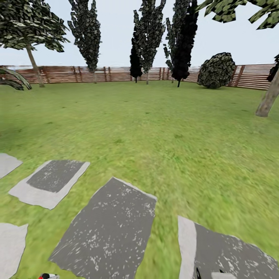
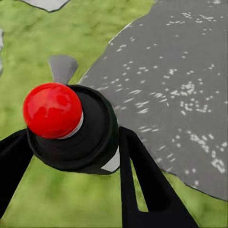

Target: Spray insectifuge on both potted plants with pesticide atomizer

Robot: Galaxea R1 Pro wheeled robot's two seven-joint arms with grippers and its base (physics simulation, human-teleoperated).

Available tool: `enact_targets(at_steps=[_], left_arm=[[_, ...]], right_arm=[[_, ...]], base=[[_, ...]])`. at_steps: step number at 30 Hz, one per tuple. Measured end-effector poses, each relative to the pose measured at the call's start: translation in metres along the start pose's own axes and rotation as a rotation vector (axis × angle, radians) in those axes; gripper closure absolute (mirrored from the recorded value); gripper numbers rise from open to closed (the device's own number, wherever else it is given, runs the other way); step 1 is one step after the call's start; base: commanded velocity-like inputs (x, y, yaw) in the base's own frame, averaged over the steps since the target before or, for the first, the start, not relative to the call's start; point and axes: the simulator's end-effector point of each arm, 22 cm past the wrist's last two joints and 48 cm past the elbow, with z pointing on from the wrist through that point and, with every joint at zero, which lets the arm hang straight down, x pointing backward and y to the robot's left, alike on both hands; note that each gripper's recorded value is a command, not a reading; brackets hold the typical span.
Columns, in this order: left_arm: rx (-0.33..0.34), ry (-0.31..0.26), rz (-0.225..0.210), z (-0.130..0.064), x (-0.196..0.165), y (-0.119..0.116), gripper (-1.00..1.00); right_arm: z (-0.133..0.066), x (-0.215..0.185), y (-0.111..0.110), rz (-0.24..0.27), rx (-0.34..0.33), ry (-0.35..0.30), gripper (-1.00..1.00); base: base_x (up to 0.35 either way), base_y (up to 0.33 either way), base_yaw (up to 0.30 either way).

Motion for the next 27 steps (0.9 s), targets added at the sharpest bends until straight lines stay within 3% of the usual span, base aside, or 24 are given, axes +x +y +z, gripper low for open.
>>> enact_targets(at_steps=[27], left_arm=[[-0.002, 0.016, -0.002, -0.0024, 0.0071, 0.0005, 1.0]], right_arm=[[0.0001, 0.0, -0.0008, 0.0, 0.001, 0.0, -1.0]], base=[[0.22, 0.259, 0.277]])
